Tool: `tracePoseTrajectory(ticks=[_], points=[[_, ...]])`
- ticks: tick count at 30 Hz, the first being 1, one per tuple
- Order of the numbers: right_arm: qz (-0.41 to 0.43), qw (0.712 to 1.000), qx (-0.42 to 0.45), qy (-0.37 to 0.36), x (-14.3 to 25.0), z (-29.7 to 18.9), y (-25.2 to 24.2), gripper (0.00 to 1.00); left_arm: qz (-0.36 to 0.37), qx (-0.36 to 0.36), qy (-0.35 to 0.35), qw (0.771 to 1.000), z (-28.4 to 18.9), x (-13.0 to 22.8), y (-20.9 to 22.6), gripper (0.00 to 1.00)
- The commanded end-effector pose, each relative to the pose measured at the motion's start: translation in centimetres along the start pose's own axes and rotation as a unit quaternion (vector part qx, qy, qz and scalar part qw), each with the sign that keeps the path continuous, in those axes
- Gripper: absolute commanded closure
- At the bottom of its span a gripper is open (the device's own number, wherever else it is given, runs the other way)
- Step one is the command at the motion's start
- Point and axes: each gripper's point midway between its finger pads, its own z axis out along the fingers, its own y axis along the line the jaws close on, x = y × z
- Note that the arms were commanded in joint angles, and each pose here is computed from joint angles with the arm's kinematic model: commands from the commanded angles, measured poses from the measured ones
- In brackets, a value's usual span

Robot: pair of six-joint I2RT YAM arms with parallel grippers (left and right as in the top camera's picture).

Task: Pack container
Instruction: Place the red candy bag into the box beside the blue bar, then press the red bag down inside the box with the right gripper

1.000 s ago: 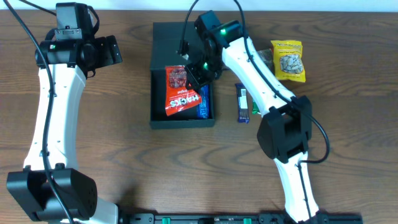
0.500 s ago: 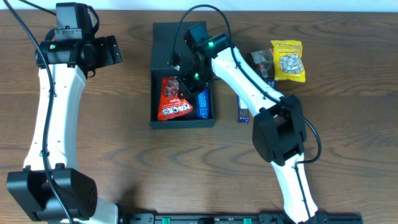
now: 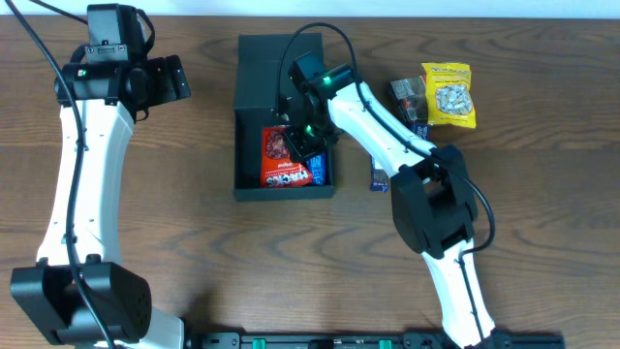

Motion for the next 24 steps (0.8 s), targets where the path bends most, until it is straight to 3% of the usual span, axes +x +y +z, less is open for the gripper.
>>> tracePoseTrajectory(ticks=[1, 3, 8, 10, 13, 16, 19, 21, 22, 23, 24], points=[[0.021, 0.999, 0.024, 0.009, 0.6, 0.6, -1.1, 0.99, 0.003, -0.002, 0.003, 1.000, 0.1, 0.1, 0.3, 0.04], [0.029, 0.999, 0.039, 0.008, 0.6, 0.6, -1.6, 0.98, 0.003, -0.002, 0.003, 1.000, 0.1, 0.1, 0.3, 0.05], [0.044, 0.998, 0.042, 0.000, 0.3, -0.3, -1.6, 0.71, 0.003, -0.002, 0.004, 1.000, 0.1, 0.1, 0.3, 0.04], [0.042, 0.998, 0.042, -0.011, -0.2, -1.2, -1.2, 0.66, 0.003, -0.002, 0.004, 1.000, 0.1, 0.1, 0.3, 0.05], [0.031, 0.998, 0.046, -0.040, -1.0, -3.4, -0.4, 0.48, 0.003, -0.002, 0.004, 1.000, 0.1, 0.1, 0.3, 0.04], [0.021, 0.994, 0.078, -0.075, -1.7, -6.3, -0.4, 0.39, 0.003, -0.002, 0.004, 1.000, 0.1, 0.1, 0.3, 0.05], [0.012, 0.989, 0.101, -0.108, -2.4, -8.6, -0.3, 0.41, 0.003, -0.002, 0.004, 1.000, 0.1, 0.1, 0.3, 0.04], [0.008, 0.988, 0.100, -0.120, -2.9, -9.1, 0.0, 0.67, 0.003, -0.002, 0.004, 1.000, 0.1, 0.1, 0.3, 0.05], [0.007, 0.987, 0.100, -0.122, -3.0, -9.0, -0.1, 0.91, 0.003, -0.002, 0.004, 1.000, 0.1, 0.1, 0.3, 0.05], [0.008, 0.988, 0.100, -0.119, -3.0, -8.7, -0.1, 0.98, 0.003, -0.002, 0.004, 1.000, 0.1, 0.1, 0.3, 0.05], [0.007, 0.989, 0.098, -0.113, -2.9, -8.2, -0.1, 0.99, 0.003, -0.002, 0.004, 1.000, 0.1, 0.1, 0.3, 0.05]])
